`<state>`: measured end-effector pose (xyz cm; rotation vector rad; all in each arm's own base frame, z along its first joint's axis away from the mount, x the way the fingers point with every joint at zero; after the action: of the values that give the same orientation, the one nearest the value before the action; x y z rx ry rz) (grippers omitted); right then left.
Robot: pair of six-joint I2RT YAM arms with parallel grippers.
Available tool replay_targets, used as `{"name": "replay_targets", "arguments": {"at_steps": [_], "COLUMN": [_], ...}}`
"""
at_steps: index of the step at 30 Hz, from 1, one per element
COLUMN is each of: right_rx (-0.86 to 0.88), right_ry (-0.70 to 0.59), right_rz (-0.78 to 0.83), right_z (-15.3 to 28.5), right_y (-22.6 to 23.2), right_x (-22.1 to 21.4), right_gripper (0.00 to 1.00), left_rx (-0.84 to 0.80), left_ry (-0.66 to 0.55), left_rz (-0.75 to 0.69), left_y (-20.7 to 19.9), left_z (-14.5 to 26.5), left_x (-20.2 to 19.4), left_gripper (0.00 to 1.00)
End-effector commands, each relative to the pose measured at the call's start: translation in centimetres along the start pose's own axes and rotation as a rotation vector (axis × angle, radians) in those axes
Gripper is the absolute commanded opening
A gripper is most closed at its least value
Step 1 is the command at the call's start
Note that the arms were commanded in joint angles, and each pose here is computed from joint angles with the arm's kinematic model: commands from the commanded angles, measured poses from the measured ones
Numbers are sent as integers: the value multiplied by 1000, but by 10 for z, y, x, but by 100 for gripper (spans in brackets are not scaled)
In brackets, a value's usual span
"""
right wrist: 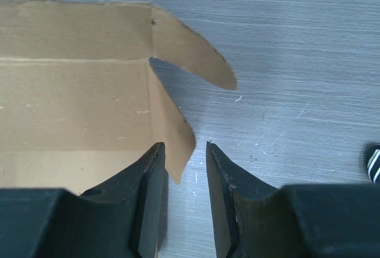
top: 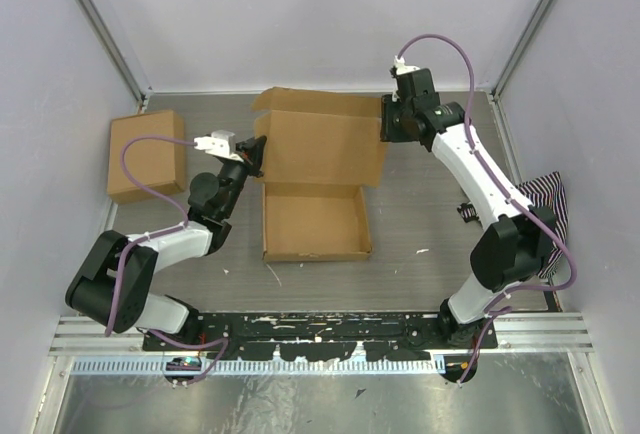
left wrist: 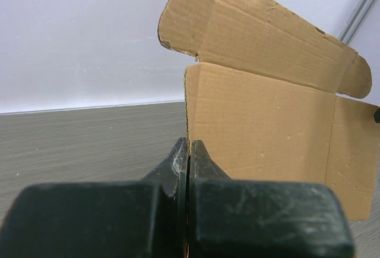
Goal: Fold the paper box
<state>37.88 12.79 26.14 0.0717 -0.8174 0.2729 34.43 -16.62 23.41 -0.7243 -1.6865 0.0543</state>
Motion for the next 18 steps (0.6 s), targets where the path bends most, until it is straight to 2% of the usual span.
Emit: {"name": "replay_targets", "arguments": {"at_steps": [1, 5, 10, 16, 18], "right_rx": [-42, -27, 82, 132, 143], "right_ry": [-103, -109, -131, -83, -68], "right_rz": [-14, -21, -10, -7, -10], "right_z": [9, 5, -2, -21, -25], "right_y": [-11, -9, 5, 11, 13], "right_x": [21, 23, 29, 25, 23], "right_gripper": [39, 39, 38, 36, 33], "left_rx": [-29, -28, -40, -54, -57], "left_ry": [-72, -69, -64, -58, -58], "left_rz": [-7, -8, -5, -2, -2], "left_y": [-6, -6, -7, -9, -9], "left_z": [-1, 0, -1, -2, -2], "left_x": [15, 14, 12, 12, 12], "left_gripper": [0, 0, 0, 0, 0]}}
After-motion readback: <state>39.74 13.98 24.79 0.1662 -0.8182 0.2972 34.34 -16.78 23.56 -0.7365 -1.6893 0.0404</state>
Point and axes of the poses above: each gripper's point midway between its finger pads, its own z axis back along the fingers, its own y axis along the line the jaws close on, x = y × z, the point moved 5 cm from there along z, back along the fingers, and after that the axes turned 12 degrees about z, right-handed, at the moved point
